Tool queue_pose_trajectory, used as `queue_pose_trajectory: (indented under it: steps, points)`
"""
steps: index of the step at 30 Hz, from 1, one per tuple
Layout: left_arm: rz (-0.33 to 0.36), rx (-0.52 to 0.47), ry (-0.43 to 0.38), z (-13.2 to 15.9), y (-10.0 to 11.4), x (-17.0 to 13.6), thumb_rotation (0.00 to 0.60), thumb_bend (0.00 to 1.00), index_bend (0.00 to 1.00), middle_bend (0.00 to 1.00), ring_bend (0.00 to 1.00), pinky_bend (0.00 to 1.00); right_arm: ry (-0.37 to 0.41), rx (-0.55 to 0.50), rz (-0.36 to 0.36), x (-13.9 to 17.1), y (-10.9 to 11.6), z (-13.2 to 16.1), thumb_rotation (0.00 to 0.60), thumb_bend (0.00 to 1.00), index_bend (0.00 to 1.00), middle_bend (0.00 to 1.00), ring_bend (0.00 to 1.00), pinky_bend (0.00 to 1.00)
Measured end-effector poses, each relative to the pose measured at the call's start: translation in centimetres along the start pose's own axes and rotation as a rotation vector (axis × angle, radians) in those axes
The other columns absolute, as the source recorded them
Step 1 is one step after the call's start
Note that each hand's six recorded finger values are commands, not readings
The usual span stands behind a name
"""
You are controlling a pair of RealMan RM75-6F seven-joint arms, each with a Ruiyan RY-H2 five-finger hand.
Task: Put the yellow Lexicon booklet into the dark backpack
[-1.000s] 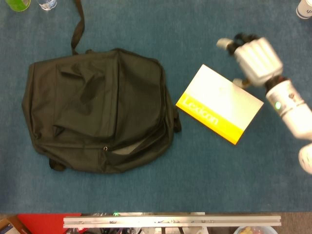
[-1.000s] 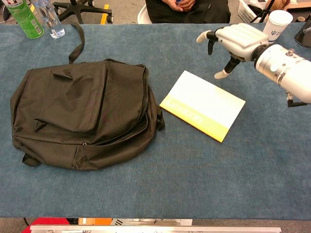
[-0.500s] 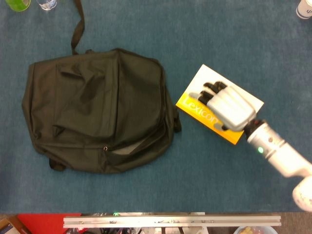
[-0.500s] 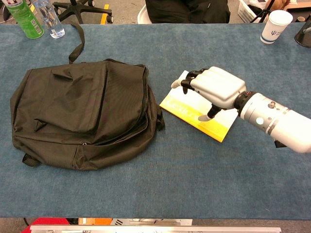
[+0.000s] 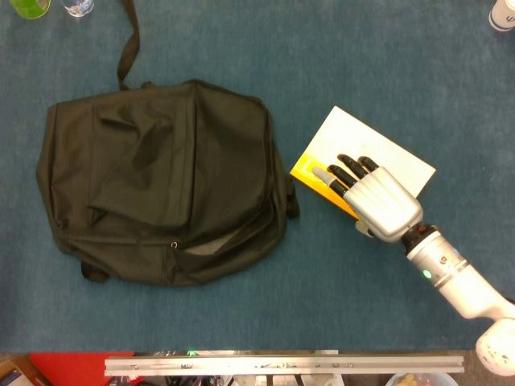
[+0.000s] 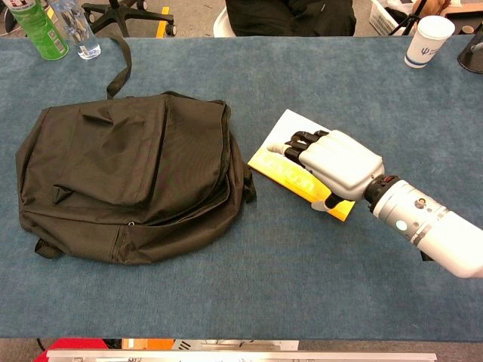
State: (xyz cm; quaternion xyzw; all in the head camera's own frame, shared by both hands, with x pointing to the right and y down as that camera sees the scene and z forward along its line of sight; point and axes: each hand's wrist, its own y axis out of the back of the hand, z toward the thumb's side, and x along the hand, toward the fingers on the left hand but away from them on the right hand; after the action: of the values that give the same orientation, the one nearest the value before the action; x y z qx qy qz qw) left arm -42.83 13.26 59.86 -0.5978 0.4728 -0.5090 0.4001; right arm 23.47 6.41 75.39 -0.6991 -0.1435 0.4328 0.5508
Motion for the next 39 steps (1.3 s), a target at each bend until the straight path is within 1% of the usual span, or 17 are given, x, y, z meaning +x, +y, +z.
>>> queue_pose_trajectory:
  steps: [5, 11, 18, 20, 26, 33, 36, 39]
  points:
    - [-0.003, -0.004, 0.001, -0.1, -0.1, -0.1, 0.6, 0.22, 0.15, 0.22, 0.12, 0.17, 0.0, 0.007, 0.006, -0.1, -0.7, 0.5, 0.6, 0.0, 0.09, 0.21, 0.13, 0.27]
    - [-0.006, -0.006, 0.003, -0.3, -0.2, -0.1, 0.6, 0.22, 0.15, 0.22, 0.12, 0.17, -0.007, 0.022, 0.017, -0.2, -1.5, 0.4, 0.6, 0.0, 0.09, 0.21, 0.13, 0.27]
    - [-0.008, -0.006, 0.002, -0.4, -0.3, -0.2, 0.6, 0.22, 0.15, 0.22, 0.12, 0.17, -0.046, 0.037, 0.027, 0.5, -1.9, -1.3, 0.6, 0.0, 0.09, 0.21, 0.13, 0.27]
    - [-0.01, -0.006, -0.001, -0.3, -0.4, -0.1, 0.6, 0.22, 0.15, 0.22, 0.12, 0.17, -0.068, 0.042, 0.031, 0.8, -2.0, -2.2, 0.6, 0.0, 0.09, 0.21, 0.13, 0.27]
    - [-0.011, -0.004, -0.01, 0.0, -0.4, 0.0, 0.6, 0.22, 0.15, 0.22, 0.12, 0.17, -0.176, 0.056, 0.039, 1.6, -1.8, -6.5, 0.6, 0.0, 0.09, 0.21, 0.13, 0.27]
    - [-0.014, -0.004, -0.01, 0.3, -0.5, 0.0, 0.6, 0.22, 0.15, 0.22, 0.12, 0.17, -0.3, 0.054, 0.027, 0.7, -0.8, -11.2, 0.6, 0.0, 0.09, 0.21, 0.13, 0.27]
    - [-0.014, -0.008, -0.003, 0.1, -0.4, -0.2, 0.6, 0.22, 0.15, 0.22, 0.12, 0.17, -0.35, 0.032, 0.025, 0.2, -0.5, -13.1, 0.6, 0.0, 0.09, 0.21, 0.13, 0.27]
    - [-0.011, -0.018, 0.004, 0.1, -0.4, -0.3, 0.6, 0.22, 0.15, 0.22, 0.12, 0.17, -0.349, -0.015, 0.016, 0.0, 0.0, -13.2, 0.6, 0.0, 0.09, 0.22, 0.13, 0.27]
